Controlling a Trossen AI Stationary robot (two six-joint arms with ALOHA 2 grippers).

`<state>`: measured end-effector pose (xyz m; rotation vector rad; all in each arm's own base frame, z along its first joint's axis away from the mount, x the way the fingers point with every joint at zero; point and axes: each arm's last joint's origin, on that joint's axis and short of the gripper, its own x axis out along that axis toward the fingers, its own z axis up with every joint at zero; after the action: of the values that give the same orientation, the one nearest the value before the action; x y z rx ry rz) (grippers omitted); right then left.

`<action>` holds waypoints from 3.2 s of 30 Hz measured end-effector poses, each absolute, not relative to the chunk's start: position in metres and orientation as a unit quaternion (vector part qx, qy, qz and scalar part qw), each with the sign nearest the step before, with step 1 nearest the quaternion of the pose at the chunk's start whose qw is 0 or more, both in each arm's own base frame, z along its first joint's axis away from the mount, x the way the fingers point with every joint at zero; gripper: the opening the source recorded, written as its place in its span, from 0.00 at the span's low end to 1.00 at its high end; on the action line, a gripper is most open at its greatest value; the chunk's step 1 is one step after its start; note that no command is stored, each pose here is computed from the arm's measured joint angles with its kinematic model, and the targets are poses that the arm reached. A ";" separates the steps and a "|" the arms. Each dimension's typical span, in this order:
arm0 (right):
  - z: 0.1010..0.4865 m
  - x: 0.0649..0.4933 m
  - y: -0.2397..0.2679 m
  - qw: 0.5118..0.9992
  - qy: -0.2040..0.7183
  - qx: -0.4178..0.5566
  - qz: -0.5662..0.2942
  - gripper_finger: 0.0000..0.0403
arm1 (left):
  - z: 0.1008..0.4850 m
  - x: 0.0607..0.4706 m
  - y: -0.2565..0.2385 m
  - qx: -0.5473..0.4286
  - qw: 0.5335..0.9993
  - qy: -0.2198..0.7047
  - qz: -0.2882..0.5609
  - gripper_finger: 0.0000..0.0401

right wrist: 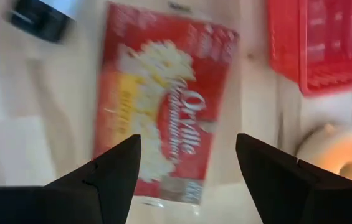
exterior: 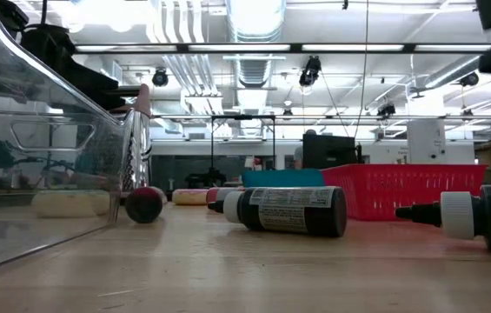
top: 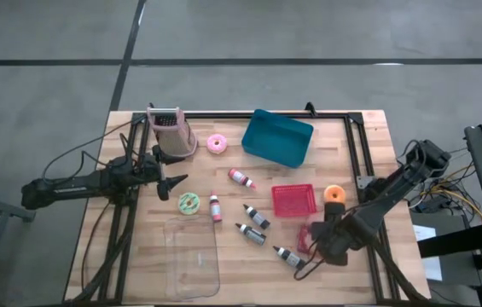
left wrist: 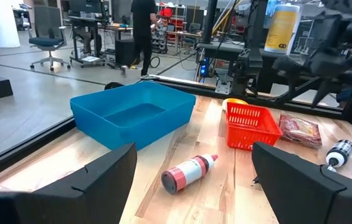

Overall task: Pick & Place Food Item
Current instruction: Put the black donut into the red basket

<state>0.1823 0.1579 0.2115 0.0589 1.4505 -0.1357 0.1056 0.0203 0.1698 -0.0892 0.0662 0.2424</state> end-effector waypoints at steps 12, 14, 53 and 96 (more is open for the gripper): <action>0.181 0.139 0.116 0.728 0.669 0.004 -0.149 0.64 | 0.170 0.106 0.020 -0.044 0.991 0.033 0.121 0.81; 0.180 0.135 0.111 0.737 0.658 0.002 -0.155 0.64 | 0.170 0.106 0.020 -0.044 0.991 0.033 0.121 0.81; 0.137 0.132 0.065 0.738 0.656 0.012 -0.160 0.56 | 0.170 0.106 0.020 -0.047 0.991 0.033 0.121 0.81; 0.149 0.131 0.066 0.721 0.634 0.083 -0.266 0.03 | 0.170 0.106 0.020 -0.046 0.991 0.033 0.122 0.81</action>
<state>0.1310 0.0663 0.1488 0.1833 1.4019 -0.5883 0.1056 0.0204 0.1697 -0.0932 0.0665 0.2443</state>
